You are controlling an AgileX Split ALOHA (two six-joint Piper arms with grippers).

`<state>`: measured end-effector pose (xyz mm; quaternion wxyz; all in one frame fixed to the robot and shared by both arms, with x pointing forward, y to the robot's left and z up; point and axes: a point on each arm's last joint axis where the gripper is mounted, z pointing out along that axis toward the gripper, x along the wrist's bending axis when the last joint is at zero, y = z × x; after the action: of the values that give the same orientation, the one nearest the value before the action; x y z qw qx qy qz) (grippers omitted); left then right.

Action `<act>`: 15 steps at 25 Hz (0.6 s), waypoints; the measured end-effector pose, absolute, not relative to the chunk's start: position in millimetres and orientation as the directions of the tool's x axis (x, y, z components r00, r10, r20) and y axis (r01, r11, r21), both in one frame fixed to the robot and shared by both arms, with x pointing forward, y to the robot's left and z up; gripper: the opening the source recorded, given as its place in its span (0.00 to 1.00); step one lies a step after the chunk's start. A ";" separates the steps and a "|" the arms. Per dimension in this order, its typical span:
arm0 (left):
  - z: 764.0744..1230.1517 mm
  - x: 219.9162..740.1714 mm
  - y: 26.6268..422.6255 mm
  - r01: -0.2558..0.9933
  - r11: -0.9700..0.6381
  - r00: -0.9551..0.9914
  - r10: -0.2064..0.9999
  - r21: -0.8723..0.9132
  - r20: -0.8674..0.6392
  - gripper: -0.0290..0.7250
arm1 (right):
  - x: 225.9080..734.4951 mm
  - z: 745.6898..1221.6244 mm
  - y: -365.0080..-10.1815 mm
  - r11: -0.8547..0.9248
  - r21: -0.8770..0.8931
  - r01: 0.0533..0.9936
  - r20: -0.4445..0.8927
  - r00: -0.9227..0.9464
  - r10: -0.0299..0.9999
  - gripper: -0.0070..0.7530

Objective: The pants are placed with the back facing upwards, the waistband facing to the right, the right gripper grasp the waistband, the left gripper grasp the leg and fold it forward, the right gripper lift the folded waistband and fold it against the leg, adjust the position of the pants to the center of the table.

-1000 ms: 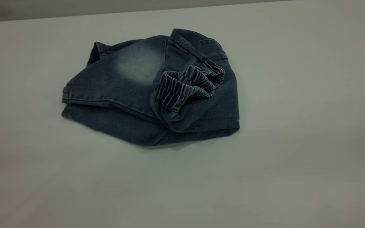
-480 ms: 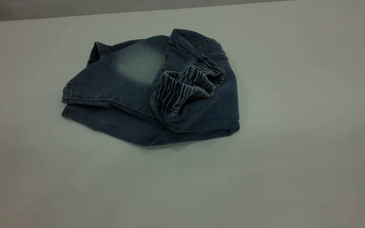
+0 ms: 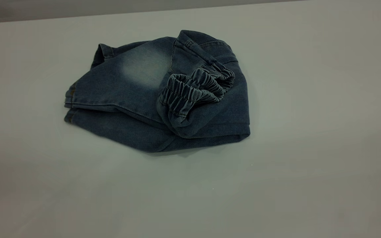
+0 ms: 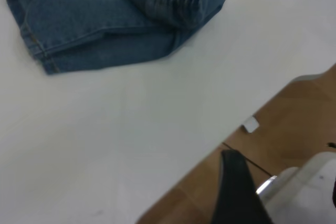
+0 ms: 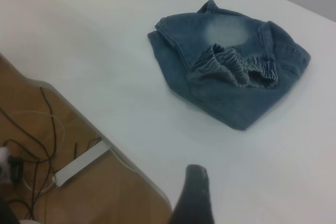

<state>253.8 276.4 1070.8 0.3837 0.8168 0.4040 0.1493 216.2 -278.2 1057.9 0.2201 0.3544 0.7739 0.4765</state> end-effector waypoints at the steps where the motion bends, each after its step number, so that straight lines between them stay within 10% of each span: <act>1: 1065.1 256.4 275.2 0.547 -0.381 0.627 0.776 0.746 -0.064 0.56 | 216.2 1057.9 -278.2 0.295 0.894 0.339 -0.003 -0.652 0.758 0.73; 15: 1048.8 264.5 276.3 0.548 -0.404 0.606 0.796 0.733 -0.014 0.56 | 216.2 1057.9 -278.2 0.299 0.894 0.335 -0.008 -0.654 0.757 0.73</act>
<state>264.5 276.3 1048.8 0.3610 0.8200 0.4096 0.1716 216.2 -278.2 1057.9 0.2213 0.3524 0.7748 0.4760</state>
